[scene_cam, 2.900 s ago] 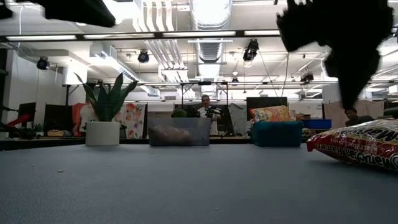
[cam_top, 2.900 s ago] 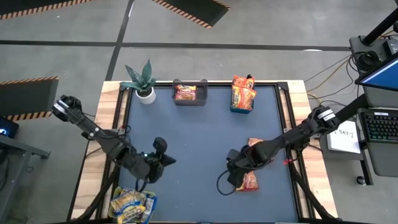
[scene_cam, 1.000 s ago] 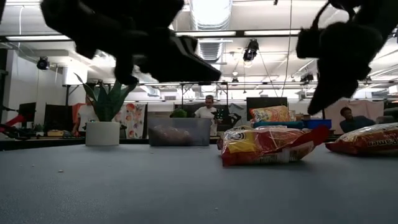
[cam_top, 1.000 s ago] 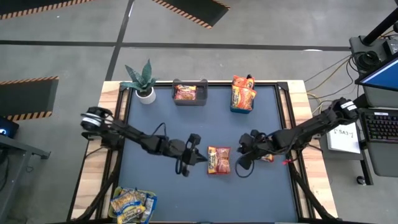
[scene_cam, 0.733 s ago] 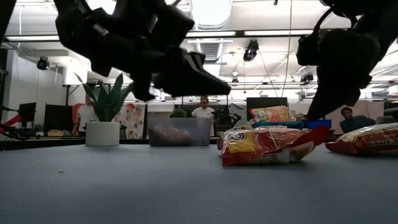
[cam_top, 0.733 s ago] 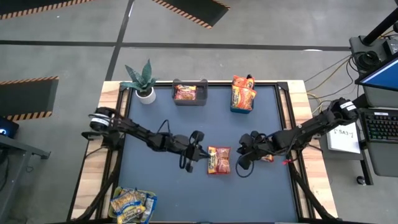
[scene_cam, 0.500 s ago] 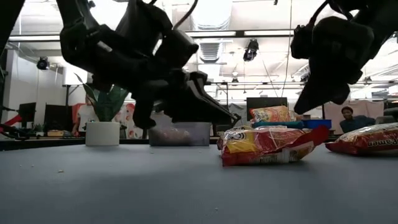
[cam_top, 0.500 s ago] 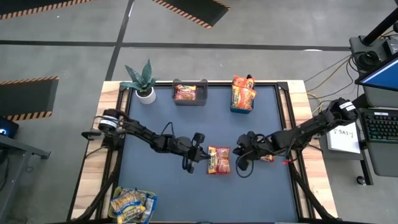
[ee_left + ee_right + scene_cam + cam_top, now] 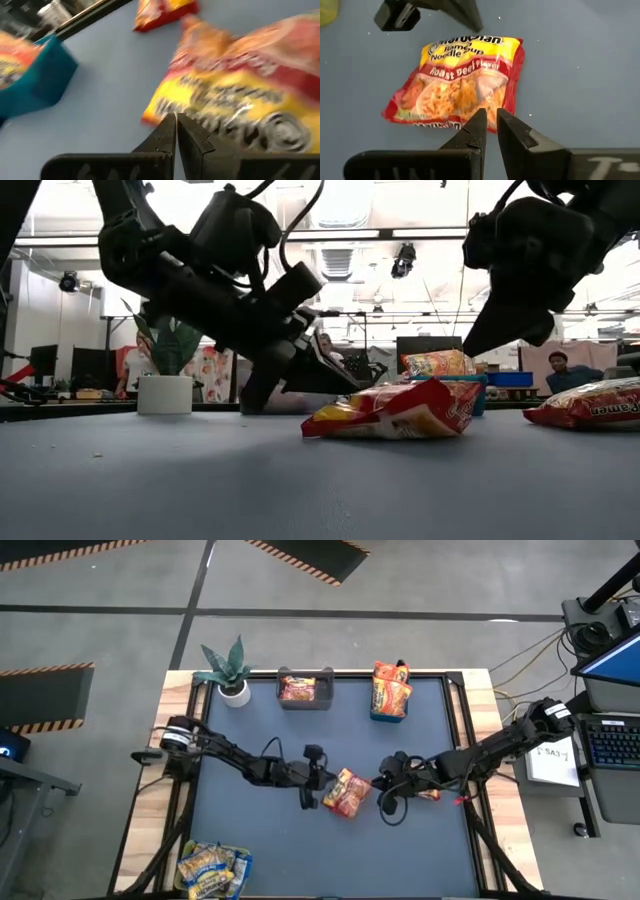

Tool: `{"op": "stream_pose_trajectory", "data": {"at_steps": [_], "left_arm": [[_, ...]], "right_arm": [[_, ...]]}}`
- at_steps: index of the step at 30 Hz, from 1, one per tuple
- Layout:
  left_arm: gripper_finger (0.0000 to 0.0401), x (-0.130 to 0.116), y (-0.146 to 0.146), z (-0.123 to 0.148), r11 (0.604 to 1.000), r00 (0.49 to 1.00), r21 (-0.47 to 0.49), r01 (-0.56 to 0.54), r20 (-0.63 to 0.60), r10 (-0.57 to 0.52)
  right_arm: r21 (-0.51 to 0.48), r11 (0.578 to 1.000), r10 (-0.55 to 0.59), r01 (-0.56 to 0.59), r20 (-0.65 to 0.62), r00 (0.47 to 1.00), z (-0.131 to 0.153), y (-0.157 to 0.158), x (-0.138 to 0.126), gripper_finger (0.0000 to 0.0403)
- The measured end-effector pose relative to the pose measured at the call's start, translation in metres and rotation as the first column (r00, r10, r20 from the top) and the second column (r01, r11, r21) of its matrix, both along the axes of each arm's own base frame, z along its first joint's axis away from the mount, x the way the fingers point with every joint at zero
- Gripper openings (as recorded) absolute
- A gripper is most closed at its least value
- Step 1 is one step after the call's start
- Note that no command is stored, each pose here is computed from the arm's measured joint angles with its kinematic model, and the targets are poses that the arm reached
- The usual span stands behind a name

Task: Sort Maruchan noodles
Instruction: Put the left red noodle pack into the black bin

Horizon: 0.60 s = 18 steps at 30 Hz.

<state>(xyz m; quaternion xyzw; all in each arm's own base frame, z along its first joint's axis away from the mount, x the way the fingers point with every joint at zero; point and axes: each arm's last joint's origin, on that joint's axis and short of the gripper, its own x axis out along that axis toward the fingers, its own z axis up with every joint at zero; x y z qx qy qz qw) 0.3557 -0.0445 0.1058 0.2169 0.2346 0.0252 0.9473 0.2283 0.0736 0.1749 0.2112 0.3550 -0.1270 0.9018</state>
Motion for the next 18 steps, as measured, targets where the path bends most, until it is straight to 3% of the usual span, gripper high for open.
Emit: {"op": "stream_pose_trajectory", "data": {"at_steps": [9,14,18], "left_arm": [[0.0000,-0.043,0.006,0.022,1.000,0.997,0.026,-0.001,-0.078,0.003],[0.0000,-0.078,0.005,0.042,0.980,0.985,-0.103,0.170,-0.012,-0.172],[0.0000,-0.091,0.004,0.051,0.959,0.983,-0.218,0.181,0.061,-0.172]], "right_arm": [[0.108,0.987,-0.128,0.123,0.040,0.991,0.002,-0.004,0.003,0.0034],[0.147,0.968,-0.213,0.205,0.041,0.976,0.003,-0.015,0.008,0.0038],[0.154,0.960,-0.245,0.235,0.048,0.968,0.002,-0.023,0.011,0.0058]]}}
